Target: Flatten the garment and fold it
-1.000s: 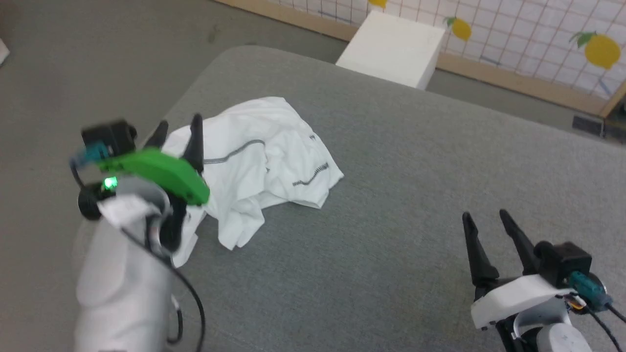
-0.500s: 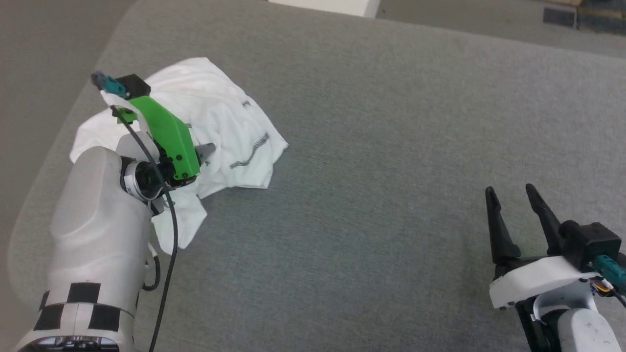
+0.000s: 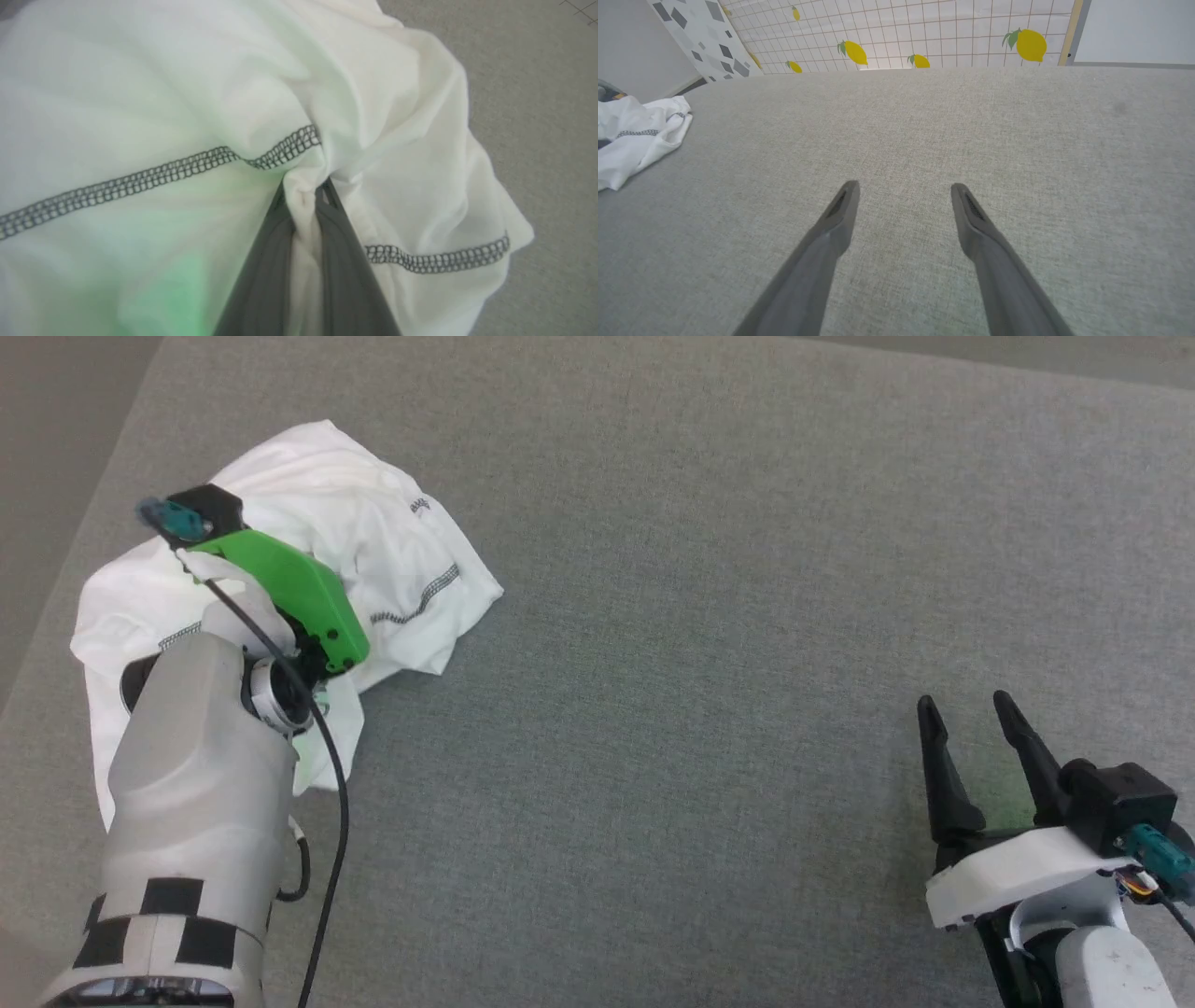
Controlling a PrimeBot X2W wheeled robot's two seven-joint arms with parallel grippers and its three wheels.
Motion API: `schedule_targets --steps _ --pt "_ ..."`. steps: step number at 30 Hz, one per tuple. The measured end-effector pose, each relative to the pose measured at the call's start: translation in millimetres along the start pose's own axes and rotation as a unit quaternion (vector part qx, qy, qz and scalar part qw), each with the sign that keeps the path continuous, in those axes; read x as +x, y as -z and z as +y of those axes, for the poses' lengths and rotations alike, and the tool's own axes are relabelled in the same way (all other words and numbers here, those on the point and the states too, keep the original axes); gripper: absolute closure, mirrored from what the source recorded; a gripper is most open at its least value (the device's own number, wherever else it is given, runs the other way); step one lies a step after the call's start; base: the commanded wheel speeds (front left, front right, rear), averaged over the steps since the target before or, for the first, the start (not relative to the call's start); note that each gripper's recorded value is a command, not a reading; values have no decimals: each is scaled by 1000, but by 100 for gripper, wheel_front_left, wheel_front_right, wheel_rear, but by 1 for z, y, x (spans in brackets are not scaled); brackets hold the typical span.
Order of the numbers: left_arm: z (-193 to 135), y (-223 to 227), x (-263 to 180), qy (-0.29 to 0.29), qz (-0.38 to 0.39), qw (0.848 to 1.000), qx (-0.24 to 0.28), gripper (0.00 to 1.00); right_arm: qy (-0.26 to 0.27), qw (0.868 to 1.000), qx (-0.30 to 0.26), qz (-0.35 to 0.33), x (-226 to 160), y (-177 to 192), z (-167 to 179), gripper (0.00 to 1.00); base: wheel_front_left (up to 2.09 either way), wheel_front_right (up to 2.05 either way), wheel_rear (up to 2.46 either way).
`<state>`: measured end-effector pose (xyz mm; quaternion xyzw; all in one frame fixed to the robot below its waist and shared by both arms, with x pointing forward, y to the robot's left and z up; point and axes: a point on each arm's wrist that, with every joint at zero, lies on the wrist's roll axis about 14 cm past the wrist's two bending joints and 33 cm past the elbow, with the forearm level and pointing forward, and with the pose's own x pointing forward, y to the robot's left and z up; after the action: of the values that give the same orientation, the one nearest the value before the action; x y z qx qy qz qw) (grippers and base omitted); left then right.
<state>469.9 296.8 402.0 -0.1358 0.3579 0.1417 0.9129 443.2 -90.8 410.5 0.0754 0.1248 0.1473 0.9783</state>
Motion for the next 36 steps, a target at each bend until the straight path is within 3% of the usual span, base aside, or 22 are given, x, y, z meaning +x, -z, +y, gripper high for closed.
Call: schedule_targets --steps 4,7,13,20,25,30,31,32,36 --pt "-10 -60 -22 28 -109 994 8 100 -11 1000 7 -16 -4 -9 10 0 0 0 0" --pt "-23 -127 -54 58 -201 978 17 100 -16 999 16 -32 -10 -16 16 0 0 0 0" --pt "-92 -237 -140 155 -340 926 45 100 -1 998 24 -58 -29 -29 9 0 0 0 0" --pt "-198 -290 -225 291 -416 860 59 100 61 994 39 -86 -62 -37 -26 0 0 0 0" --pt "-264 -287 -258 373 -408 830 68 100 109 988 43 -102 -88 -41 -53 0 0 0 0" --pt "-325 -247 -261 443 -345 823 91 100 160 979 45 -119 -117 -45 -81 0 0 0 0" --pt "-334 -235 -258 455 -326 823 96 100 167 977 45 -123 -121 -46 -85 0 0 0 0" --pt "-357 -176 -235 481 -248 832 118 100 186 973 45 -129 -134 -48 -94 0 0 0 0" --pt "-359 -99 -198 486 -157 848 140 100 189 972 46 -129 -137 -47 -94 0 0 0 0"
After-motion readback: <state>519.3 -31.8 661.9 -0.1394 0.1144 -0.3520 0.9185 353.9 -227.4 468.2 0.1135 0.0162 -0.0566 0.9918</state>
